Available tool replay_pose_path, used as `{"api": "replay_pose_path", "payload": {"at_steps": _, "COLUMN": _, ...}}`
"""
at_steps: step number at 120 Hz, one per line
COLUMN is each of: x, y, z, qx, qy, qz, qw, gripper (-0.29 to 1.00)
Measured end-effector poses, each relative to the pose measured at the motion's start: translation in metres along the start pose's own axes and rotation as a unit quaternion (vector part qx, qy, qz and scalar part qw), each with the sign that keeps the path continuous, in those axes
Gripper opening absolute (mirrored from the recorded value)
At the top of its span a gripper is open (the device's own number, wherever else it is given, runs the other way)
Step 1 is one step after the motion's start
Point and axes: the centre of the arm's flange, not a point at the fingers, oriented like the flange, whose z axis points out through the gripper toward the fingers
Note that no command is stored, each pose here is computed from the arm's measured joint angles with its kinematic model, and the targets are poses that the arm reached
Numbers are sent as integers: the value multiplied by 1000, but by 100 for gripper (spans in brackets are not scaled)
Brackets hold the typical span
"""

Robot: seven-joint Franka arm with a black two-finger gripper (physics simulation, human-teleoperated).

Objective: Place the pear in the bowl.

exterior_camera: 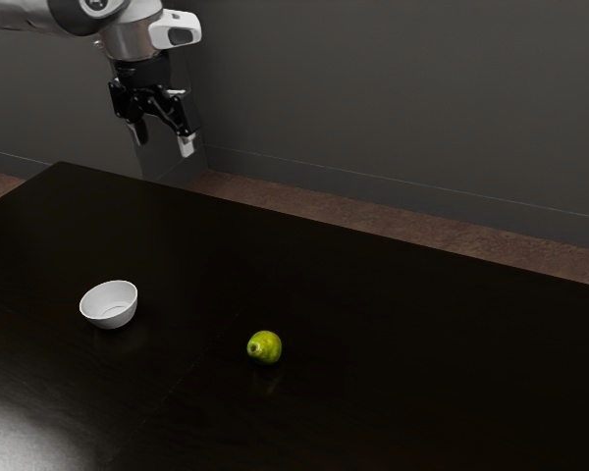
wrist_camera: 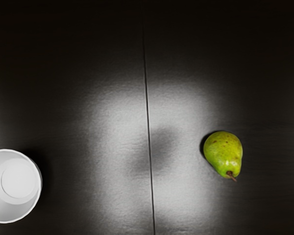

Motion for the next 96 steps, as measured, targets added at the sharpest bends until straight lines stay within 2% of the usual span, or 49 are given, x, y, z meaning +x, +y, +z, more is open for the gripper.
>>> {"api": "replay_pose_path", "payload": {"at_steps": 27, "x": 12, "y": 14, "z": 11, "qx": -2, "qy": -4, "qz": 13, "qw": 1000, "gripper": 70}}
{"api": "replay_pose_path", "payload": {"at_steps": 45, "x": 47, "y": 37, "z": 81, "qx": -1, "qy": -44, "qz": 34, "qw": 998, "gripper": 70}}
{"api": "replay_pose_path", "payload": {"at_steps": 63, "x": 73, "y": 47, "z": 143, "qx": -1, "qy": -66, "qz": 43, "qw": 997, "gripper": 70}}
{"api": "replay_pose_path", "payload": {"at_steps": 96, "x": 87, "y": 50, "z": 216, "qx": -7, "qy": -94, "qz": 40, "qw": 995, "gripper": 70}}
